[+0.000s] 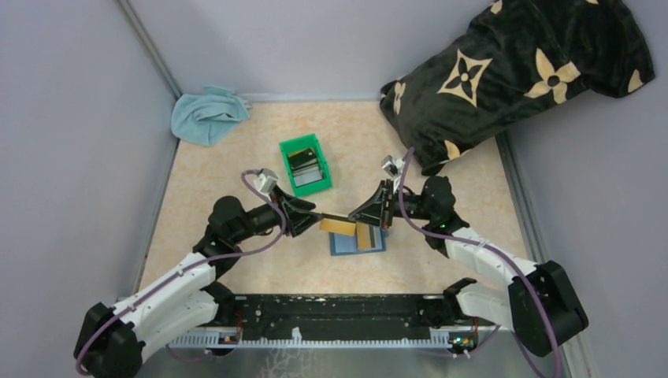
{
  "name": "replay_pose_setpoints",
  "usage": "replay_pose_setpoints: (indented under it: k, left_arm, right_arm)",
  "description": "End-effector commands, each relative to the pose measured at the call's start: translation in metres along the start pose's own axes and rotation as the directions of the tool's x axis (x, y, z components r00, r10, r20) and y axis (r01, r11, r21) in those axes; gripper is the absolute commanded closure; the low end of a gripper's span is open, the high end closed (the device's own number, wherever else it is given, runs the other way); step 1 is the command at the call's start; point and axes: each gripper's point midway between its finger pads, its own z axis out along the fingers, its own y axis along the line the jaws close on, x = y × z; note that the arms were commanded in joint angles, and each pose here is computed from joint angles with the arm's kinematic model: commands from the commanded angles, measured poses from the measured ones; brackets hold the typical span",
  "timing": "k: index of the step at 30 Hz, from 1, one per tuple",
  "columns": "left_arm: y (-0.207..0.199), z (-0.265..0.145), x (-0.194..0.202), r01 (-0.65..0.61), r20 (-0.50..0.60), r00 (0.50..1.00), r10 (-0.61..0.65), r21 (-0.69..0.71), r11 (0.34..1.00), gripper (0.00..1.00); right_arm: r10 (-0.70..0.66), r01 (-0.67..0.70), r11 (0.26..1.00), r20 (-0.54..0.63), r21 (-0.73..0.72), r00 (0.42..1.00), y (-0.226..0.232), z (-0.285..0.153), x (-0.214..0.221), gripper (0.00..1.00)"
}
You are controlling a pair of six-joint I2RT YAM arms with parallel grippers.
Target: Take the credit cards out of the card holder
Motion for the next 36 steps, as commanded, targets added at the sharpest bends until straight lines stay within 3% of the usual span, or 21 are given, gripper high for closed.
replay_pose_setpoints:
  k: [1, 3, 6, 12, 19, 24, 32, 36]
  left_arm:
    - [0.025, -0.013, -0.022, 0.003, 0.119, 0.993, 0.019, -0.185, 0.983, 0.27]
    - [0.033, -0.018, -0.031, 0.005, 0.152, 0.988, 0.034, -0.251, 0.968, 0.15]
    - [0.044, -0.025, -0.034, 0.024, 0.171, 0.985, 0.033, -0.322, 0.947, 0.1]
    - [0.066, -0.03, -0.022, 0.097, 0.168, 0.986, -0.027, -0.425, 0.9, 0.1]
    - [0.07, -0.034, -0.014, 0.127, 0.169, 0.984, -0.056, -0.444, 0.887, 0.12]
    - [0.073, -0.043, -0.017, 0.107, 0.168, 0.985, -0.028, -0.479, 0.871, 0.12]
    - [0.076, -0.06, -0.018, 0.099, 0.179, 0.984, -0.003, -0.532, 0.841, 0.12]
    - [0.077, -0.064, -0.015, 0.101, 0.174, 0.985, -0.006, -0.544, 0.833, 0.12]
  right_arm:
    - [-0.095, 0.097, 0.991, 0.029, -0.091, 0.995, 0.015, 0.0, -0.015, 1.0]
    - [-0.085, 0.087, 0.994, 0.036, -0.059, 0.996, 0.007, 0.001, -0.013, 1.0]
    - [-0.078, 0.076, 0.996, 0.049, 0.042, 0.996, -0.017, 0.006, -0.017, 1.0]
    - [-0.084, 0.076, 0.962, 0.02, 0.261, 0.996, -0.079, 0.027, -0.043, 1.0]
    - [-0.035, 0.034, 0.926, -0.002, 0.377, 0.999, -0.144, 0.072, -0.092, 1.0]
    - [-0.02, 0.079, 0.877, -0.13, 0.474, 0.991, -0.212, 0.109, -0.085, 1.0]
    - [-0.029, 0.18, 0.856, -0.303, 0.484, 0.953, -0.24, 0.16, -0.068, 1.0]
    - [-0.018, 0.178, 0.862, -0.324, 0.474, 0.946, -0.252, 0.172, -0.059, 1.0]
